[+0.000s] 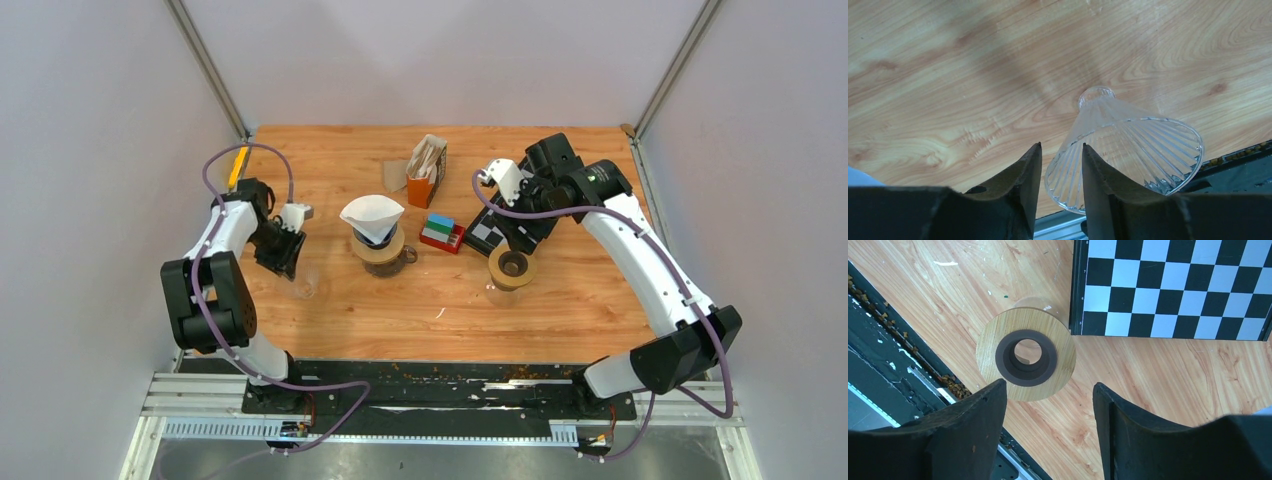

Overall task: Place the coffee filter in the dripper
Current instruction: Pick up the coffee dripper from the center of the board.

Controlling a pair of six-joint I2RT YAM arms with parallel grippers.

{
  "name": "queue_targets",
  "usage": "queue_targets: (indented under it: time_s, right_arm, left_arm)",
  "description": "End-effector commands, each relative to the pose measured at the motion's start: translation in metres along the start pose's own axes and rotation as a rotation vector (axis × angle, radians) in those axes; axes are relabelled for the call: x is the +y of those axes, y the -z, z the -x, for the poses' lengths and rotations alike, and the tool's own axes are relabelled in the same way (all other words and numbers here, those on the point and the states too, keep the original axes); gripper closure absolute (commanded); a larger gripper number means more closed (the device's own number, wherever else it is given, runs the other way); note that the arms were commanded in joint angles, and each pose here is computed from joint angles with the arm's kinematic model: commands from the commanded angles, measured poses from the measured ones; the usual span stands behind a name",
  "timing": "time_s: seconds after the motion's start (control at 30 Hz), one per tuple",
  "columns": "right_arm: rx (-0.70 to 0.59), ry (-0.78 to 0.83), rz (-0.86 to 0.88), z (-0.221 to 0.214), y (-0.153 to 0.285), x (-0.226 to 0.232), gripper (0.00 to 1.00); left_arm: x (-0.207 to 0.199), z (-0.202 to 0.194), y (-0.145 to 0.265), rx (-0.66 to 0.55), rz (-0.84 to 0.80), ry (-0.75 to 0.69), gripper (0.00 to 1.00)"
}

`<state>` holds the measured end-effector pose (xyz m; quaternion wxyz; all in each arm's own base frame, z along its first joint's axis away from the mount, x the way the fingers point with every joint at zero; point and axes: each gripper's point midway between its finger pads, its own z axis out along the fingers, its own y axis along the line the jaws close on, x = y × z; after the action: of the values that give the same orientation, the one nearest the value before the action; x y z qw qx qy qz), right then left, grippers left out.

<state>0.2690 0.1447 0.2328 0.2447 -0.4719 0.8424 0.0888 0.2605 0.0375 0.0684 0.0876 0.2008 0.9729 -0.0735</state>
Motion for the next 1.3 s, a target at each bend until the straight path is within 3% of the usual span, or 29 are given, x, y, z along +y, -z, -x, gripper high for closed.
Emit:
queue_targets:
  time_s: [0.0, 0.27, 0.4, 0.87, 1.07, 1.27]
  right_arm:
    - [-0.078, 0.002, -0.023, 0.013, 0.01, -0.002, 0.37]
    - [-0.087, -0.005, -0.024, 0.015, 0.012, -0.001, 0.38]
    - [-0.102, -0.012, -0.028, 0.017, 0.015, -0.001, 0.39]
    - [-0.222, -0.042, -0.067, 0.04, 0.036, -0.003, 0.39]
    - [-0.301, -0.089, -0.109, 0.049, 0.05, -0.012, 0.38]
    - [-0.384, -0.214, -0.095, 0.043, 0.063, -0.027, 0.37]
  left_arm:
    - [-0.003, 0.003, -0.001, -0.026, -0.036, -0.011, 0.6]
    - [-0.011, -0.003, 0.008, -0.019, -0.053, -0.032, 0.91]
    - [-0.024, -0.005, 0.032, -0.053, -0.068, -0.074, 1.0]
    - [-0.108, -0.002, 0.161, -0.231, -0.047, -0.317, 1.0]
    - [-0.166, 0.042, 0.19, -0.295, -0.111, -0.432, 1.0]
    - [-0.234, 0.101, 0.193, -0.347, -0.195, -0.558, 1.0]
